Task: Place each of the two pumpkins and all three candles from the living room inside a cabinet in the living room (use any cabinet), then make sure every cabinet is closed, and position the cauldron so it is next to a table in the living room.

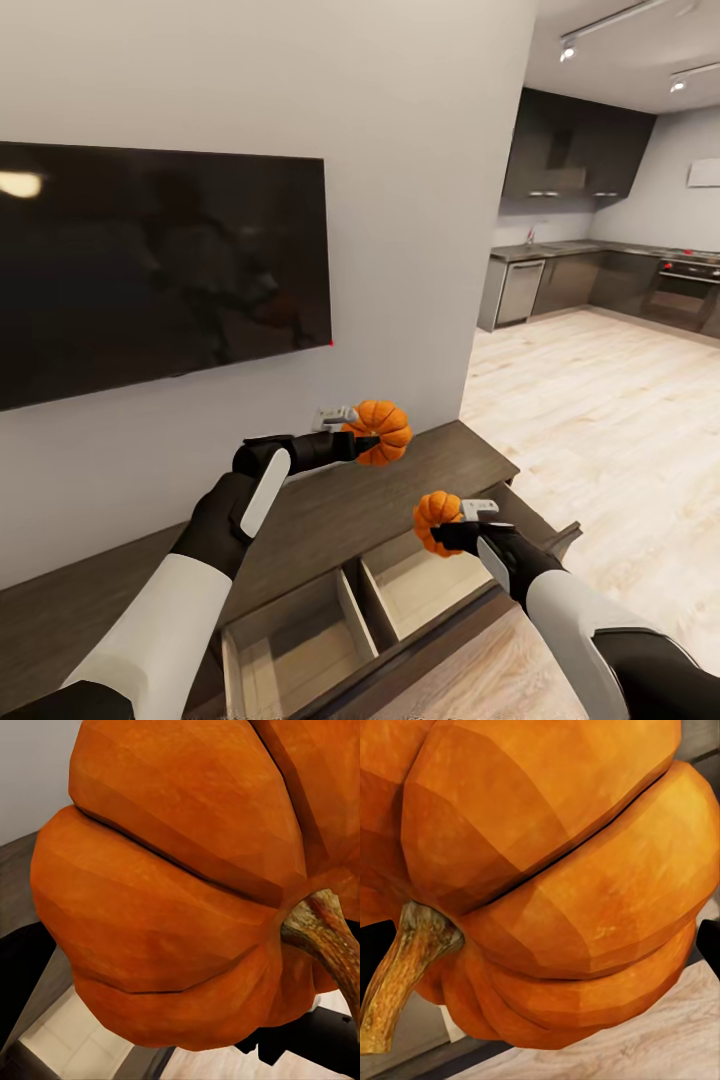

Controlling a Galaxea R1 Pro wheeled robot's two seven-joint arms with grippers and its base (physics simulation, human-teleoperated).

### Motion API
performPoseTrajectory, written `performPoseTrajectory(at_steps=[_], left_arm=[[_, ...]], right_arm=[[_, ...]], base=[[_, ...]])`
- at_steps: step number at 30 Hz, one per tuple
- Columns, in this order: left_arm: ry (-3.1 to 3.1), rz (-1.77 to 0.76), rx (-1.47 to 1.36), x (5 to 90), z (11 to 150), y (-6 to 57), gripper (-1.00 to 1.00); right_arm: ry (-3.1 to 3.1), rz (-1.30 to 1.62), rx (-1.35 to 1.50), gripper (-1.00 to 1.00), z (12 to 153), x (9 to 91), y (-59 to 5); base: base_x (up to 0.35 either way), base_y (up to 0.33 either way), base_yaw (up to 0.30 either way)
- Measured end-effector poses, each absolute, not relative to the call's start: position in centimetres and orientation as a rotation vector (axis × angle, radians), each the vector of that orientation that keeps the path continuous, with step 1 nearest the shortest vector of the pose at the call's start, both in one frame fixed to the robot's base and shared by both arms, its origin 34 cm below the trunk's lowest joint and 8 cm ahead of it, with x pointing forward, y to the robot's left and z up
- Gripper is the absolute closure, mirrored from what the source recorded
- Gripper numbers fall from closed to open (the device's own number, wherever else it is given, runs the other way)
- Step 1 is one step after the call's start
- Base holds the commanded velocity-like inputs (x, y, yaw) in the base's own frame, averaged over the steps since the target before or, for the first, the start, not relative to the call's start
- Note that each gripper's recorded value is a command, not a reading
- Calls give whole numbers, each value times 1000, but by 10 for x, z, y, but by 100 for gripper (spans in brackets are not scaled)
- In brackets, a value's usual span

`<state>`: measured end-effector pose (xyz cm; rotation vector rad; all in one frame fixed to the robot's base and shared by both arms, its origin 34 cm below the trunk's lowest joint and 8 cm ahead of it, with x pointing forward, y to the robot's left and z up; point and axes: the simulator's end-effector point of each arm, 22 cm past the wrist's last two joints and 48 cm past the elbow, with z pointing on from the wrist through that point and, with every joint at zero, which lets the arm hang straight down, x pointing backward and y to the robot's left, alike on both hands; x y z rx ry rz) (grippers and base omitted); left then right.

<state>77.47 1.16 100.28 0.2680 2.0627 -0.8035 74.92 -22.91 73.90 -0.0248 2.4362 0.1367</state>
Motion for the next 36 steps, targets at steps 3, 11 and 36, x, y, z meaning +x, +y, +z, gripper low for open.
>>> performPoseTrajectory(at_steps=[3, 11, 36], left_arm=[[2067, -804, 266, 775, 1000, 12, 100], [2080, -808, 262, 777, 991, 12, 100], [2119, -819, 247, 780, 964, 12, 100]], right_arm=[[2442, 138, -20, 100, 736, 748, -229], [2455, 139, -17, 100, 728, 746, -230], [2496, 142, -12, 100, 703, 739, -229]], base=[[0, 0, 0], [0, 0, 0], [0, 0, 0]])
